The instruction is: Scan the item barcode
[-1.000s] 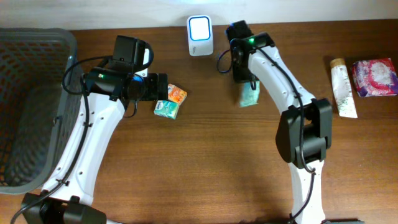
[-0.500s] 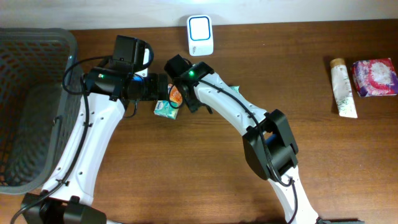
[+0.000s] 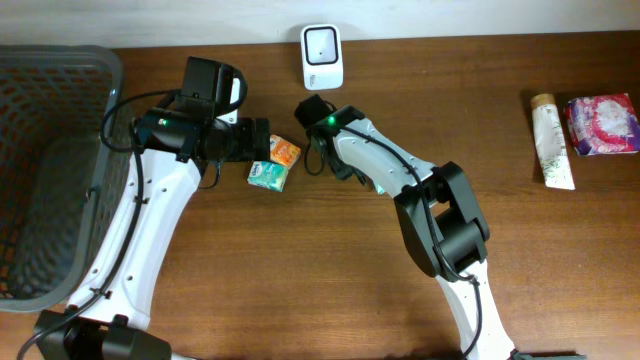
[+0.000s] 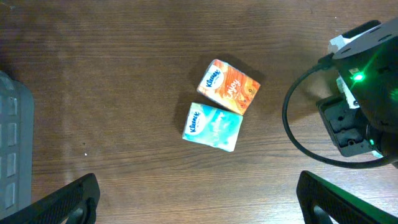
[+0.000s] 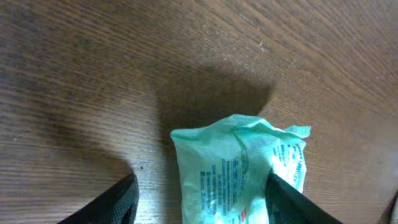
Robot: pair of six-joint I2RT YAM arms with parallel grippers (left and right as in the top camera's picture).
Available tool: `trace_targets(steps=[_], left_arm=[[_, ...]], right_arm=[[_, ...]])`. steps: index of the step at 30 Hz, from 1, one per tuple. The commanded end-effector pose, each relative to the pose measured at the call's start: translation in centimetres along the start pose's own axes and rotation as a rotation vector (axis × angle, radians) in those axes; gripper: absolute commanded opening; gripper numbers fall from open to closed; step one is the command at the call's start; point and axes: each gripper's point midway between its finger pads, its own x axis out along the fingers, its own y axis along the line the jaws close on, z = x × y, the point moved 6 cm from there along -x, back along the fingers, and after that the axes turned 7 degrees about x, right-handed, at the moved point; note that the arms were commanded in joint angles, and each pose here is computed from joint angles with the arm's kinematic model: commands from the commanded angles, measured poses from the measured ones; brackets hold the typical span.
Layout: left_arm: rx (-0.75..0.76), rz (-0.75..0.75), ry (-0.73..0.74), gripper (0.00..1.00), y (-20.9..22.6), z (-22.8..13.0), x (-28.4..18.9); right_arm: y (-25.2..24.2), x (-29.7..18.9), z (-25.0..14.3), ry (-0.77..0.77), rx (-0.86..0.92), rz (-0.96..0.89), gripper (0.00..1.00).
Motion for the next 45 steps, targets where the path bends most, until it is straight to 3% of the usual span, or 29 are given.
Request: trace_targets(steps=[1, 2, 6, 10, 12, 16, 17, 19, 21, 22, 24, 27, 30, 33, 34, 36, 37, 39, 42, 45], left_arm=[[0.005, 0.003, -0.003, 0.99, 0.0, 0.0, -0.1], [0.005, 0.003, -0.003, 0.99, 0.0, 0.0, -0.1], [0.005, 0.003, -0.003, 0.99, 0.0, 0.0, -0.1], [0.005, 0.003, -0.003, 0.99, 0.0, 0.0, -0.1], [0.005, 0.003, -0.003, 0.99, 0.0, 0.0, -0.1], [0.005, 0.003, -0.003, 0.99, 0.0, 0.0, -0.1], [0.005, 0.003, -0.003, 0.99, 0.0, 0.0, -0.1], [0.005, 0.003, -0.003, 0.99, 0.0, 0.0, -0.1], [0.005, 0.003, -0.003, 0.99, 0.0, 0.0, -0.1], [0.005, 0.003, -0.003, 0.99, 0.0, 0.0, -0.1], [0.005, 0.003, -0.003, 0.99, 0.0, 0.0, -0.1], [0.005, 0.003, -0.003, 0.99, 0.0, 0.0, -0.1], [0.005, 0.003, -0.003, 0.99, 0.0, 0.0, -0.1], [0.005, 0.003, -0.003, 0.99, 0.0, 0.0, -0.1], [0.005, 0.003, -0.003, 0.99, 0.0, 0.0, -0.1], [0.005, 0.003, -0.003, 0.99, 0.0, 0.0, -0.1], [0.005, 0.003, -0.003, 0.99, 0.0, 0.0, -0.1], [0.005, 0.003, -0.003, 0.99, 0.0, 0.0, -0.1], [0.005, 0.003, -0.003, 0.99, 0.0, 0.0, -0.1], [0.005, 0.003, -0.003, 0.99, 0.0, 0.0, -0.1]], right_arm=[[-1.0, 1.8, -0.8, 0.047, -0.009, -0.013, 0.11], [-1.8, 2.2, -0.9, 0.069, 0.006, -0.002, 0.04], [-6.1, 1.8, -0.5, 0.218, 0.143, 0.312, 0.04], [-11.1, -6.1, 2.8, 0.102, 0.255, 1.219, 0.04], [-13.2, -5.2, 2.2, 0.082, 0.332, 1.425, 0.04], [-13.6, 1.8, -2.7, 0.209, 0.492, 1.452, 0.04], [-14.4, 3.7, -4.0, 0.237, 0.514, 1.368, 0.15], [-16.7, 5.7, -5.3, 0.313, 0.584, 1.185, 0.16], [-20.3, 5.3, -6.0, 0.344, 0.636, 1.108, 0.34], [-21.3, 4.6, -6.1, 0.368, 0.636, 1.067, 0.35], [-20.8, 3.7, -6.2, 0.390, 0.571, 1.044, 0.52], [-17.6, 3.4, -3.9, 0.304, 0.439, 1.045, 0.72], [-14.1, 4.4, -3.8, 0.357, 0.324, 0.933, 0.73], [-12.2, 5.3, -4.8, 0.394, 0.243, 0.924, 0.66], [-11.6, 5.6, -5.4, 0.404, 0.210, 0.933, 0.57], [-10.9, 6.4, -6.0, 0.415, 0.195, 0.939, 0.57], [-10.6, 6.7, -6.3, 0.420, 0.196, 0.944, 0.47], [-9.9, 5.7, -5.8, 0.402, 0.233, 1.061, 0.04], [-9.4, 2.9, -2.5, 0.256, 0.309, 1.338, 0.04], [-12.1, -0.1, 4.2, 0.088, 0.491, 1.405, 0.04]])
